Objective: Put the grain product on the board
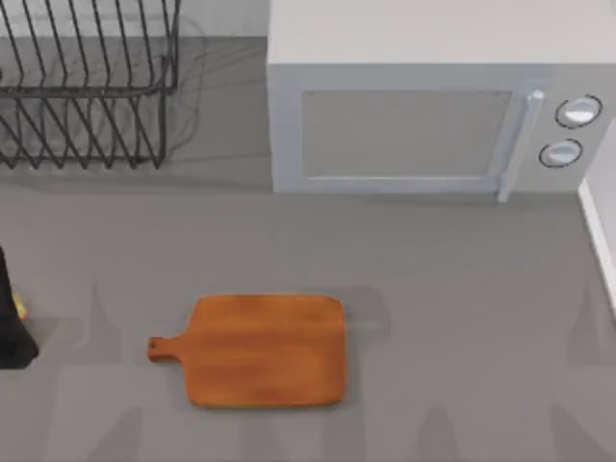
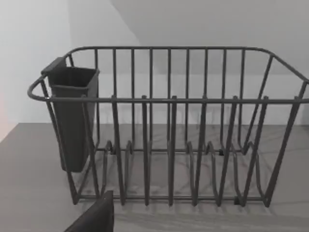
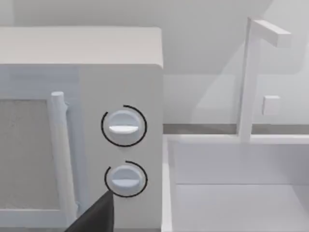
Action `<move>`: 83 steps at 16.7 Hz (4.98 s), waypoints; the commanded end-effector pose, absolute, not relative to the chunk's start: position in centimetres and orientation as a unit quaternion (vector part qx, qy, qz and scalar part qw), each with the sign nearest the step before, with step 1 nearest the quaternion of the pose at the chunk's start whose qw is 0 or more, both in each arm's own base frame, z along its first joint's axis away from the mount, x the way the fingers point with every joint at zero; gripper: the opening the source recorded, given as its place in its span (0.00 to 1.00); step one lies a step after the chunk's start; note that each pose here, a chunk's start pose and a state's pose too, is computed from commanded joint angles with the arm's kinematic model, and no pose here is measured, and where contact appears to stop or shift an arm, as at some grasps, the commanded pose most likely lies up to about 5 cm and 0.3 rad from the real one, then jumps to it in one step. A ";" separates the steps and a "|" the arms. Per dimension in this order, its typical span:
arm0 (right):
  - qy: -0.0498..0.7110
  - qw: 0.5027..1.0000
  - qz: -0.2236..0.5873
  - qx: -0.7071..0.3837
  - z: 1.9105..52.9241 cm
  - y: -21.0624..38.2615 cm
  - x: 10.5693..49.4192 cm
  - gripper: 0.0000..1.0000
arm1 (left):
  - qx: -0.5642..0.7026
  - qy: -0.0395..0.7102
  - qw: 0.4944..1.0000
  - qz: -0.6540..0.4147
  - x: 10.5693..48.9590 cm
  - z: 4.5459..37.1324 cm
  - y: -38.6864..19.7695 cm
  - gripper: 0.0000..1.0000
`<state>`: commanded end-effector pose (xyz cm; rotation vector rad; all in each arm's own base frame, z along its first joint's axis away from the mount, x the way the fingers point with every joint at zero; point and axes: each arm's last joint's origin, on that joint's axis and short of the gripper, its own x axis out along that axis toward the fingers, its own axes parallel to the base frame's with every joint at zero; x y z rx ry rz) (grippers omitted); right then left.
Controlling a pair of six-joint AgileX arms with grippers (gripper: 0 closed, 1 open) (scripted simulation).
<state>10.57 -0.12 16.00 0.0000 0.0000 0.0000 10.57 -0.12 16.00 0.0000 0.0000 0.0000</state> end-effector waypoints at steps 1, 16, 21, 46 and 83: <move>0.000 1.000 0.000 0.000 16.0 -0.1 10.6 1.00 | 0.000 0.000 1.000 0.000 10.6 16.0 -0.1 1.00; 0.000 1.000 0.000 0.000 16.0 -0.1 10.6 1.00 | 0.149 0.389 0.909 -0.027 20.3 24.9 1.7 1.00; 0.000 1.000 0.000 0.000 16.0 -0.1 10.6 1.00 | 0.169 0.569 0.800 -0.093 27.7 22.1 3.2 1.00; 0.000 1.000 0.000 0.000 16.0 -0.1 10.6 1.00 | 0.145 0.692 0.692 -0.145 30.8 10.9 4.7 1.00; 0.000 1.000 0.000 0.000 16.0 -0.1 10.6 1.00 | 0.144 0.688 0.696 -0.146 30.8 21.4 4.6 0.00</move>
